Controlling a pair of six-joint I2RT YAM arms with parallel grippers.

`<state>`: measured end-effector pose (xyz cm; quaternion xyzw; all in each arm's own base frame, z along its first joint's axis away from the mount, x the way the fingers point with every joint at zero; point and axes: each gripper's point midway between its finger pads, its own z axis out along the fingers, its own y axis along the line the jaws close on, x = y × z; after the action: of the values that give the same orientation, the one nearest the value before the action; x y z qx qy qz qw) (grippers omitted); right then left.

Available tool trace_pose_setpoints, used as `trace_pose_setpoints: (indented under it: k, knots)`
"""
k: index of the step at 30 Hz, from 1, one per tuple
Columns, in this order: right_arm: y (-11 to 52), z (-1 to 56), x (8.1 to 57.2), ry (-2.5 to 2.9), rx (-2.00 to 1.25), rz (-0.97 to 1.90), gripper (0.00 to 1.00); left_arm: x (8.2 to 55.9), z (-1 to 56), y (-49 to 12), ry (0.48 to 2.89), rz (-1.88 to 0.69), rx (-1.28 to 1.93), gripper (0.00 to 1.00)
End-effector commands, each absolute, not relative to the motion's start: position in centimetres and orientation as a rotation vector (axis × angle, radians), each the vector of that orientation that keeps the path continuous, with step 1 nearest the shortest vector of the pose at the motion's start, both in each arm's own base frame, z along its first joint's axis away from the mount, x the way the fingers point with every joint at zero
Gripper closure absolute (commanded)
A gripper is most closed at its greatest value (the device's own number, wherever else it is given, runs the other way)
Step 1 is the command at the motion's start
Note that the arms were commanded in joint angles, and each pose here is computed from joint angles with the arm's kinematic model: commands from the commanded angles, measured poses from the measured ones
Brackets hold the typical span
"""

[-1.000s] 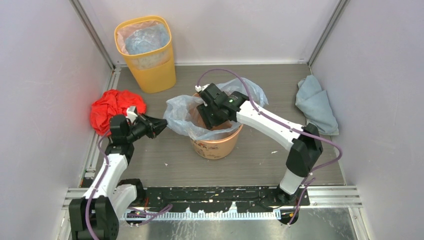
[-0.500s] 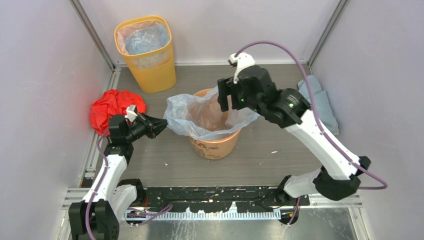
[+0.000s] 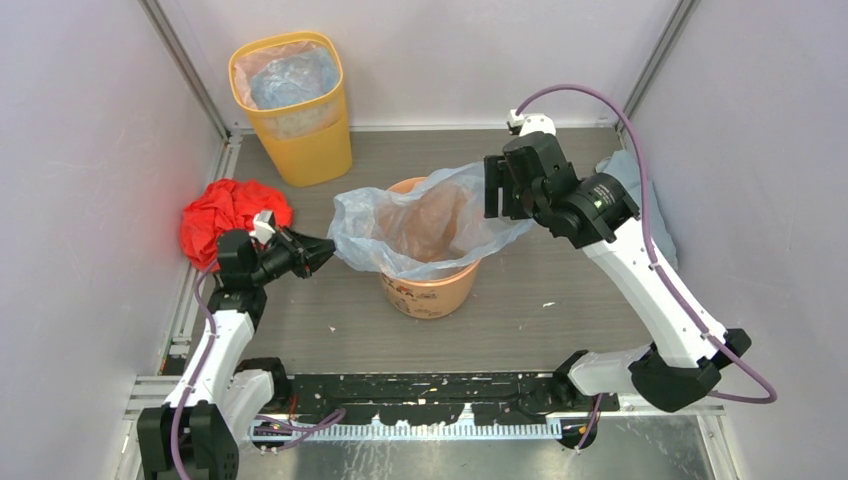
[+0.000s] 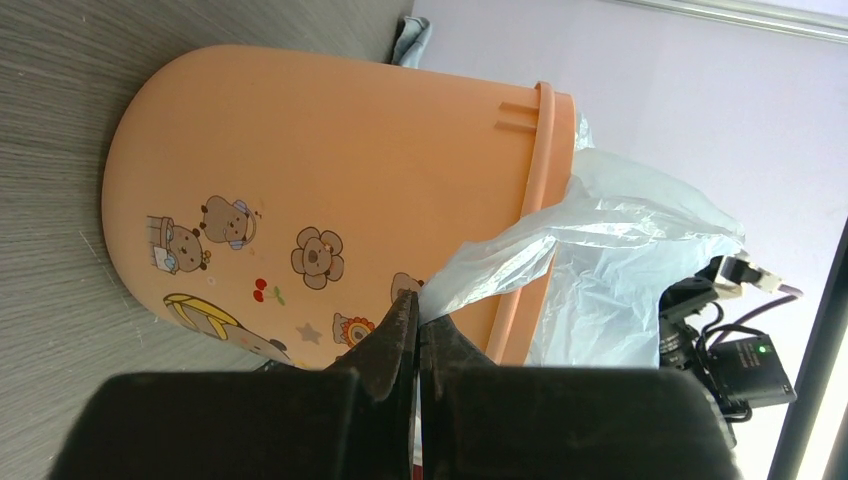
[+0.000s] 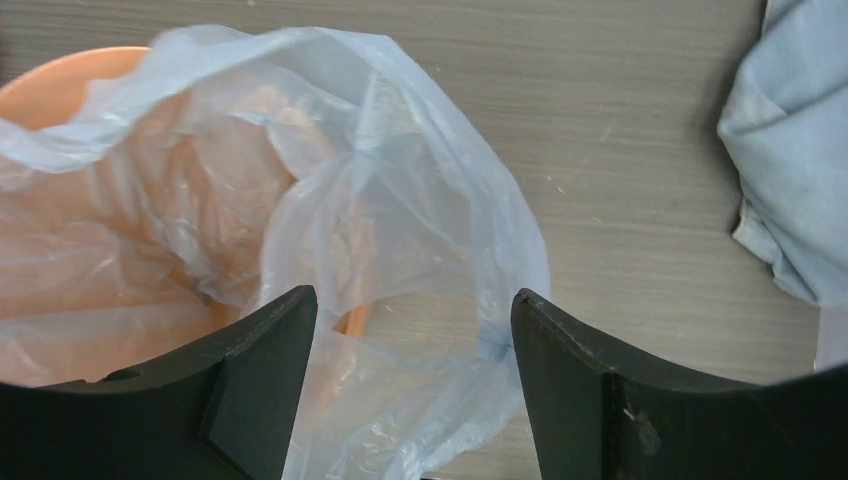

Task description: Put the trash bags into the trash bin

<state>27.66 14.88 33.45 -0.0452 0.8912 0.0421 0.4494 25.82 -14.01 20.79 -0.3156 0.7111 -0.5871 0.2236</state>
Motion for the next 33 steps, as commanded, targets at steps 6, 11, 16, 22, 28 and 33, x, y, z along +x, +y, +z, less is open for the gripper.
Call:
trace_pose_setpoints:
  k: [6, 11, 16, 22, 28, 33]
  knots:
    - [12.6, 32.7, 25.6, 2.220, -0.004, 0.138, 0.24, 25.6, 22.7, -14.1, 1.934, -1.636, -0.777, 1.00]
    - [12.1, 31.9, 24.7, 2.233, 0.014, 0.145, 0.24, 25.5, 22.5, -14.2, 1.937, -1.638, -0.781, 1.00]
    - [12.3, 30.2, 24.7, 2.252, 0.035, 0.153, 0.56, 25.3, 22.4, -14.2, 1.937, -1.639, -0.785, 1.00]
    - [11.4, 28.5, 24.5, 2.235, 0.118, 0.136, 0.99, 24.8, 22.1, -14.2, 1.945, -1.637, -0.786, 1.00]
    - [9.9, 24.4, 24.2, 2.231, 0.235, 0.085, 0.99, 23.6, 20.6, -14.2, 1.983, -1.607, -0.813, 1.00]
    - [9.8, 21.7, 24.2, 2.237, 0.290, 0.092, 0.99, 22.9, 18.5, -14.2, 2.015, -1.595, -0.856, 1.00]
